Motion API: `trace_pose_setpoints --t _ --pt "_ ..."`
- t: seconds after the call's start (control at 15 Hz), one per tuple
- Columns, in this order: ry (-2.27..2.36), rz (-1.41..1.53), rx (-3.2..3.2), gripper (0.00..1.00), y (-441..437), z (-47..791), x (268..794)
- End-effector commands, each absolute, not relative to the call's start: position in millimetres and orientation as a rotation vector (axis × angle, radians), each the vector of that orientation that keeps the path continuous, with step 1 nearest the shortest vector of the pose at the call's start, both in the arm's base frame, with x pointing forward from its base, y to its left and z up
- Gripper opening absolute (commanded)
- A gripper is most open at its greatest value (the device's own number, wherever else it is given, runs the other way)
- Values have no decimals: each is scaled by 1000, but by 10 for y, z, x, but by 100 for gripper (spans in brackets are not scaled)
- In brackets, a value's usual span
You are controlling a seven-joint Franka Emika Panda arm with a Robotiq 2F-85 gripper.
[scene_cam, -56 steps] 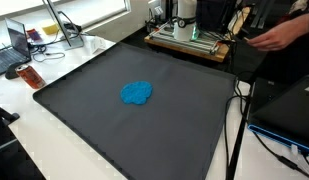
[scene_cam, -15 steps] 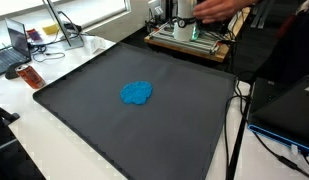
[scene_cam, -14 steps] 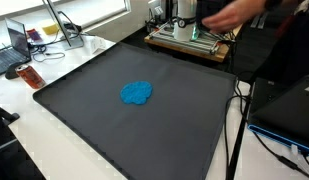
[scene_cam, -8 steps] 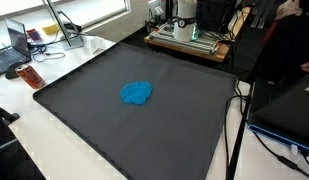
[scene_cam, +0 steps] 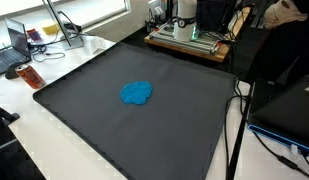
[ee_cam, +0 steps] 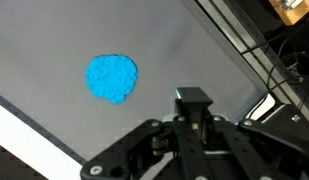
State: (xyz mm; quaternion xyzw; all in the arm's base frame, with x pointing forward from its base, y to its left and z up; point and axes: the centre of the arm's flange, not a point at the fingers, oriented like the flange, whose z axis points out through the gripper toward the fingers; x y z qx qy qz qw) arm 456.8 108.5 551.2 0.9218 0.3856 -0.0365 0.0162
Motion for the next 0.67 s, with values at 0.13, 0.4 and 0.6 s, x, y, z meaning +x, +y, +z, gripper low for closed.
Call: trace_pose_setpoints --t 0.13,0.4,0.6 --pt "914 -297 2881 3 1303 5171 5487" --pt "880 -340 2892 13 1283 4847 5467" --pt "868 -417 2891 13 1326 4662 5669"
